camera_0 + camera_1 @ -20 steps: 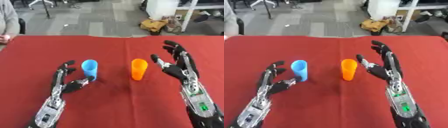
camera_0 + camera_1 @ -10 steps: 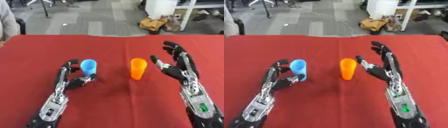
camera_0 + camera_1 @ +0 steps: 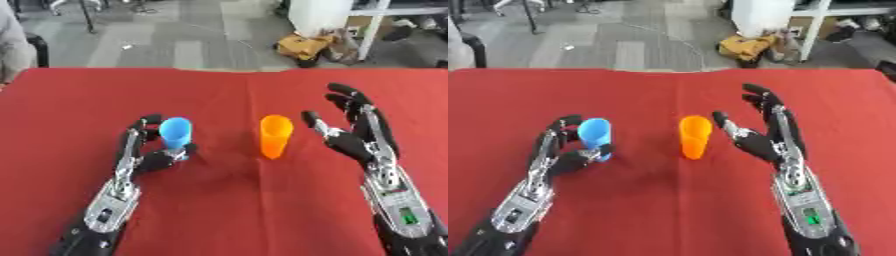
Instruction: Pour the contents of one cup into another cup.
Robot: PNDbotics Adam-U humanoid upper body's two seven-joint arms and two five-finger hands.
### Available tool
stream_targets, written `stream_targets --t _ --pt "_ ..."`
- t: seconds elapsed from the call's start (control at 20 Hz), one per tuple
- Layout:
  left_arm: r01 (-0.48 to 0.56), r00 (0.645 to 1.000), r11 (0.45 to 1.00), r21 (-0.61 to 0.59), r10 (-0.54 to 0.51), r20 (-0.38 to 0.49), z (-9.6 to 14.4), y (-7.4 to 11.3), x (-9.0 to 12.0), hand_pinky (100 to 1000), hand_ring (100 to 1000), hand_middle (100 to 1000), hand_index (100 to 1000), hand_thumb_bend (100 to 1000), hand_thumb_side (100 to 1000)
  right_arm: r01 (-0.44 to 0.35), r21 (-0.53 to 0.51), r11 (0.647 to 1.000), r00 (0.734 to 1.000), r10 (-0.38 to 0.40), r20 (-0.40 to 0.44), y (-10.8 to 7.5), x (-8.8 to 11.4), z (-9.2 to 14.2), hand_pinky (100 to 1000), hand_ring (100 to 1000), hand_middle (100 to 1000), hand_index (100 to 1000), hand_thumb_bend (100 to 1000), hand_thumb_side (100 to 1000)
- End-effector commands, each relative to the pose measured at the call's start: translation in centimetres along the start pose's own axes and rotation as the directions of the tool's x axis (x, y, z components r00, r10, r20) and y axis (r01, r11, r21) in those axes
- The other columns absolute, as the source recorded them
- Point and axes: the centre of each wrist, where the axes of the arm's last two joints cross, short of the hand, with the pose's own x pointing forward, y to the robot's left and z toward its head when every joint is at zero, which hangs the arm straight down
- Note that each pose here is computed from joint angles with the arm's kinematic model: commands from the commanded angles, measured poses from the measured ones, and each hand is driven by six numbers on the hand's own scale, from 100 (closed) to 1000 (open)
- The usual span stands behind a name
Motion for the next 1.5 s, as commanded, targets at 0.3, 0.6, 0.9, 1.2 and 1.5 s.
stream_targets --t 0.3,0.6,0.9,1.2,1.5 --pt "0.028 0.998 1.000 -0.009 -0.028 0.048 -1.32 0.42 1.11 786 657 716 784 906 174 0.005 0.005 1.000 0.999 -0.005 0.033 -0.03 0.83 -0.62 949 844 826 838 571 311" --pt "0.034 0.998 0.999 -0.025 -0.033 0.051 -1.54 0.14 0.90 777 647 706 780 907 172 0.007 0.007 1.000 0.999 -0.008 0.035 0.04 0.87 -0.65 949 844 826 838 570 313" --pt "0.033 0.998 0.999 -0.039 -0.031 0.061 -1.71 0.06 0.96 752 618 679 768 906 166 0.009 0.007 1.000 0.999 -0.009 0.037 0.09 0.92 -0.69 948 844 825 837 570 312" --pt "0.031 0.998 0.998 -0.063 -0.027 0.065 -1.70 -0.10 0.87 740 599 654 762 902 160 0.010 0.006 1.000 0.999 -0.011 0.037 0.11 0.94 -0.70 948 844 824 837 569 313" --pt "0.039 0.997 0.996 -0.085 -0.033 0.064 -1.61 -0.25 0.61 730 585 636 752 897 151 0.011 0.006 1.000 0.999 -0.012 0.036 0.11 0.93 -0.70 948 844 825 837 569 313"
